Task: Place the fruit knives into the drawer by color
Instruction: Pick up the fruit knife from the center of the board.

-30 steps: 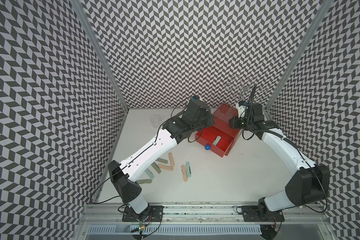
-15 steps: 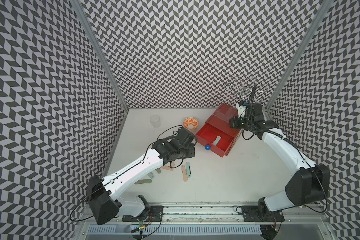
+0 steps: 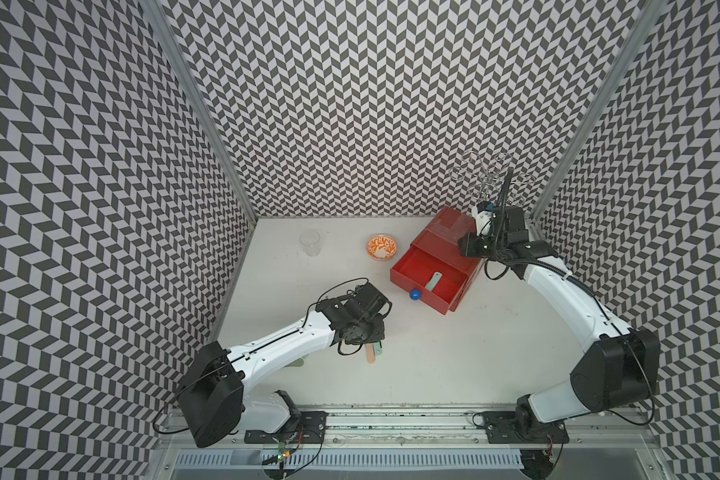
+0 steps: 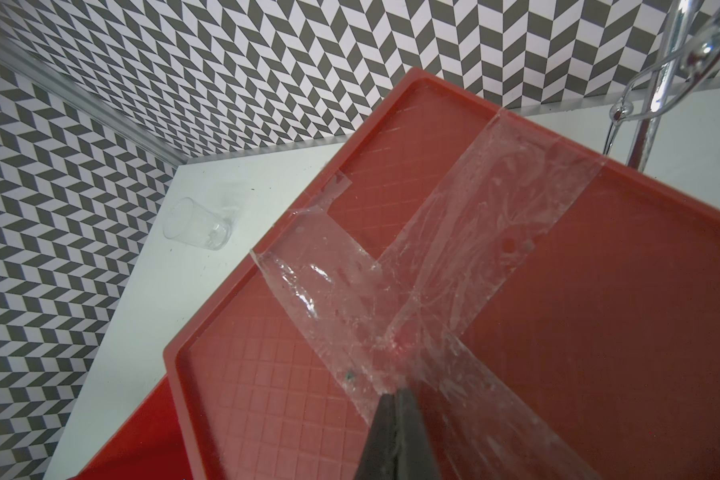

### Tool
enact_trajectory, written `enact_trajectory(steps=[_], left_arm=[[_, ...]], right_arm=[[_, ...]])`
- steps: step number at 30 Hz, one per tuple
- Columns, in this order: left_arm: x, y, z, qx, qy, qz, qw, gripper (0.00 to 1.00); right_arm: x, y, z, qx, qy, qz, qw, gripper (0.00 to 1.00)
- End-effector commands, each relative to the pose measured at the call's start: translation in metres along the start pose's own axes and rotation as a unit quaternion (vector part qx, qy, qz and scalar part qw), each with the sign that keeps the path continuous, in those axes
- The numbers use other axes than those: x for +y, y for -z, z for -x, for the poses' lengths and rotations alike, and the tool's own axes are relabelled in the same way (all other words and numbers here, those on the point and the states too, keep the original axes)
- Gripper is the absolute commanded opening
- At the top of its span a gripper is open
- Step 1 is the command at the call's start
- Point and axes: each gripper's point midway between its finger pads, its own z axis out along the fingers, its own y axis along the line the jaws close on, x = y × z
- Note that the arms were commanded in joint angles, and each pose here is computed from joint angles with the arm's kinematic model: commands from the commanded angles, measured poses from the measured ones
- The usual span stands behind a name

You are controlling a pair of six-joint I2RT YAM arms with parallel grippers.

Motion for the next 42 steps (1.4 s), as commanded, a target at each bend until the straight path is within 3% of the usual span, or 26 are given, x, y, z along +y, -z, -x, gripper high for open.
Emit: enact_trajectory(steps=[1,11,31,42], left_arm=[[-0.004,-0.016,0.001,0.001,-0.012,-0.002,1.000,0.26],[0.004,-0.045,-0.005,0.020,-0.025,0.024,0.999,0.27],[0.026,-0.064,-0.005,0.041,-0.037,0.080,0.995,0.27],[0.021,-0.072,-0.003,0.052,-0.047,0.078,0.994,0.28]], right_arm=[[-0.014,-0.006,-0.037,0.063,-0.010,-0.023,0.998,0.00],[-0.014,-0.005,-0.037,0.063,-0.007,-0.024,0.998,0.00],[-0.015,-0.007,-0.039,0.067,-0.008,-0.024,0.997,0.01],[-0.015,-0.010,-0.038,0.067,-0.006,-0.023,0.997,0.01]])
